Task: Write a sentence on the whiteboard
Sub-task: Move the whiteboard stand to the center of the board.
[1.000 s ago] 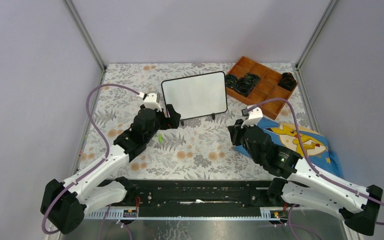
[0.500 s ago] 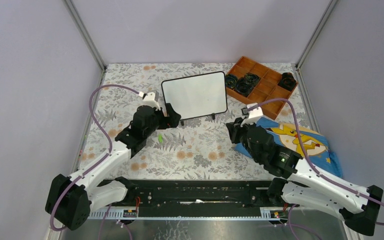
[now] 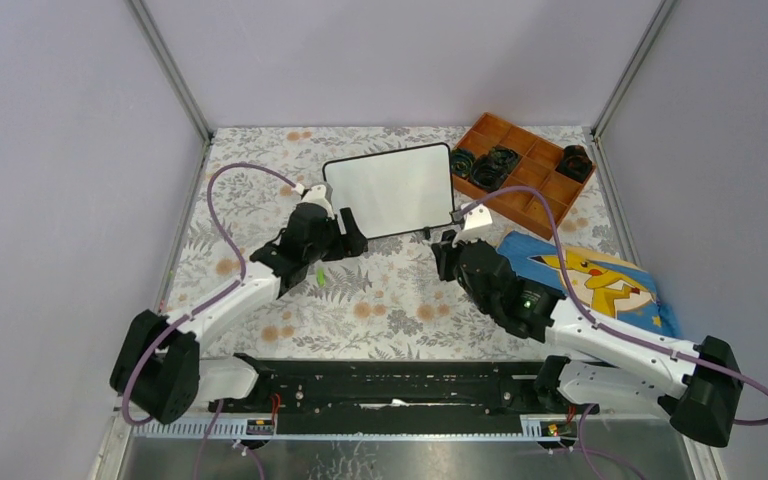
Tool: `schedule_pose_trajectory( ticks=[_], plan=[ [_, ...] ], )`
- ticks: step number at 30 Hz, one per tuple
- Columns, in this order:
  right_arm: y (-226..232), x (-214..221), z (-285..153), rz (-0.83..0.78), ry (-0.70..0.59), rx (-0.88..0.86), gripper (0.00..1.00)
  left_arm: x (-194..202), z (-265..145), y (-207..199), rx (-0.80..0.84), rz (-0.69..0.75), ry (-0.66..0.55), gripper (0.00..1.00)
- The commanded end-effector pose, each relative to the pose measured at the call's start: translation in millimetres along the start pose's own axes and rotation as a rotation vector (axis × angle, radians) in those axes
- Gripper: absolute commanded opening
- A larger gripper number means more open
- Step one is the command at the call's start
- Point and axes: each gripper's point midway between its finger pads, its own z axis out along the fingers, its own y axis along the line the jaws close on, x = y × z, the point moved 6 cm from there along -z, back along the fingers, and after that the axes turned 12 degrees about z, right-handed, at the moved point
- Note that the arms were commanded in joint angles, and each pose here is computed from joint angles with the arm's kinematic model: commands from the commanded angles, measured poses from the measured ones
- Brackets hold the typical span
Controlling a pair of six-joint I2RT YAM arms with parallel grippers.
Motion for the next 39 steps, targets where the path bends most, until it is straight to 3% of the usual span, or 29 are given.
schedule_pose_trajectory(
  ticks=[1,11,18,39],
  plan=[
    [12.5,-31.6,1.8,0.014,-0.105,-0.014,0.00,2.4,13.2,-2.9,-0.028,-0.032,0.069,0.77],
    [-9.3,-25.5,-20.4,-0.001,-0.100,0.004,0.00,14.9,47.3,-28.3,-0.161,0.063,0.124,0.67],
    [-16.0,-30.9,-33.8,-0.003,-0.104,0.004,0.00,22.4,65.0,-17.3,-0.323,0.035,0.133,0.56],
    [-21.1,-40.3,-47.4,-0.005,-0.131,-0.004,0.00,32.7,107.2,-11.2,-0.461,0.025,0.144,0.50]
  ],
)
